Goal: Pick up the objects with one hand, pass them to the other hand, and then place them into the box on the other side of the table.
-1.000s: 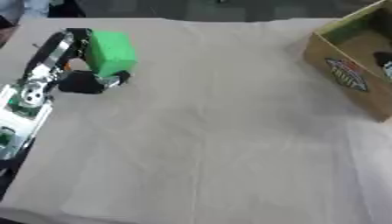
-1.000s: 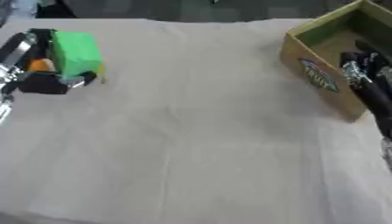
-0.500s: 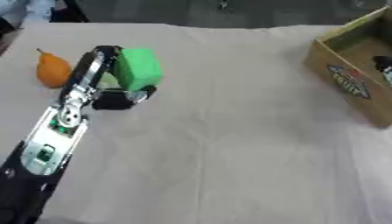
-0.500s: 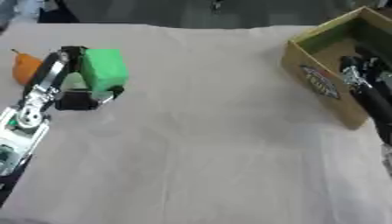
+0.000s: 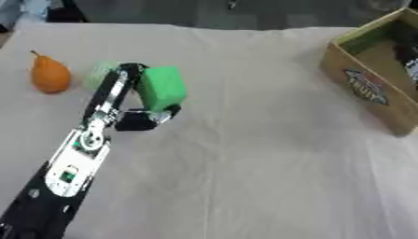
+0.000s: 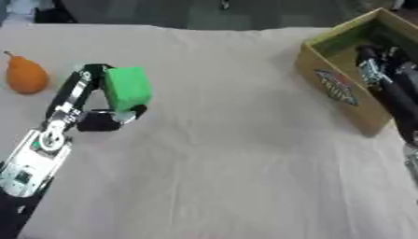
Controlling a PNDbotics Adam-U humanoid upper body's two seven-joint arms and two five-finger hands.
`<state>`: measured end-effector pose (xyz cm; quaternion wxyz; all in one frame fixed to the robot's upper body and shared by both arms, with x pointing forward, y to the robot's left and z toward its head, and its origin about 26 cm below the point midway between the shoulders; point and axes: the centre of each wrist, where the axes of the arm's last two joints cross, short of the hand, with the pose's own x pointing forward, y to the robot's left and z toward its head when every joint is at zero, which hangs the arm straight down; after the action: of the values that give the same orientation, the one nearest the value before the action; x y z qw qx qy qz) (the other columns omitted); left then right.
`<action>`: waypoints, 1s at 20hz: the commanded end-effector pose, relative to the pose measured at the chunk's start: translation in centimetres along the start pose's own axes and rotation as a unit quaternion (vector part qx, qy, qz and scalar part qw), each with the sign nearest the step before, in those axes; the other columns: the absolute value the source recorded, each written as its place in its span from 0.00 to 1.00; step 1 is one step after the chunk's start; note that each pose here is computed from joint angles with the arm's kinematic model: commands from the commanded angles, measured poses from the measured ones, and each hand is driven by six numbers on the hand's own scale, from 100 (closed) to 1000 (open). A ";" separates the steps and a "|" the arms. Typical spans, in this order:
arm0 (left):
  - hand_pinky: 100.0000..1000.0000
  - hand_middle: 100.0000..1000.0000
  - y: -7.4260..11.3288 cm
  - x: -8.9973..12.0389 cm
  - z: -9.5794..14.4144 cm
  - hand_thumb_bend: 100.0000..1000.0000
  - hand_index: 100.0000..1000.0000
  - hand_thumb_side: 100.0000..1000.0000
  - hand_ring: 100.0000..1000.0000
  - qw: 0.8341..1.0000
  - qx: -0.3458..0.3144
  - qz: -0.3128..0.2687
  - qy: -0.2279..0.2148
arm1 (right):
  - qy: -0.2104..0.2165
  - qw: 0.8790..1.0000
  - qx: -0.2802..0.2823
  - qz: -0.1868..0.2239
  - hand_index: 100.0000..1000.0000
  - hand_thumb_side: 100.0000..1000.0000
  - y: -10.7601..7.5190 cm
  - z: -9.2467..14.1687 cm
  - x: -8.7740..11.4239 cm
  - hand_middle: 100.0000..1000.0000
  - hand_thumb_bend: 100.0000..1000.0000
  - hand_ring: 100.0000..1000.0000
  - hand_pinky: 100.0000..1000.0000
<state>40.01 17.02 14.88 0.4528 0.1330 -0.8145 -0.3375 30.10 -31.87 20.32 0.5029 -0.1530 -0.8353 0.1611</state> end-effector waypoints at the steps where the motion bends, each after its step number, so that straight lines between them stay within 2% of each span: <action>1: 0.49 0.44 0.3 0.6 -0.6 0.06 0.45 0.00 0.44 1.000 -0.001 0.002 -0.016 | -0.037 0.999 0.027 0.029 0.99 0.61 -0.5 -0.4 2.0 0.84 0.00 0.93 1.00; 4: 0.49 0.44 0.1 0.4 -0.7 0.06 0.45 0.00 0.44 1.000 -0.005 0.002 -0.017 | -0.062 0.995 0.057 0.051 0.98 0.60 -0.5 -0.6 3.1 0.84 0.00 0.93 1.00; 8: 0.49 0.44 -0.1 0.5 -0.8 0.07 0.45 0.00 0.44 1.000 -0.009 -0.006 -0.023 | -0.109 0.984 0.108 0.092 0.96 0.58 -0.4 -1.6 4.5 0.84 0.00 0.92 1.00; 13: 0.49 0.44 -0.4 0.9 -0.9 0.08 0.45 0.00 0.44 0.999 -0.013 -0.018 -0.033 | -0.146 0.961 0.179 0.153 0.93 0.44 0.4 -2.8 6.3 0.84 0.00 0.92 1.00; 20: 0.49 0.44 -0.6 1.2 -0.9 0.08 0.45 0.00 0.45 0.999 -0.013 -0.026 -0.043 | -0.183 0.930 0.242 0.206 0.92 0.37 1.8 -4.1 8.5 0.84 0.00 0.92 1.00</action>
<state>40.06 15.73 14.42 0.4301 0.1300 -0.8155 -0.3648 30.61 -26.33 27.02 0.3382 -0.1502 -0.8046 0.4644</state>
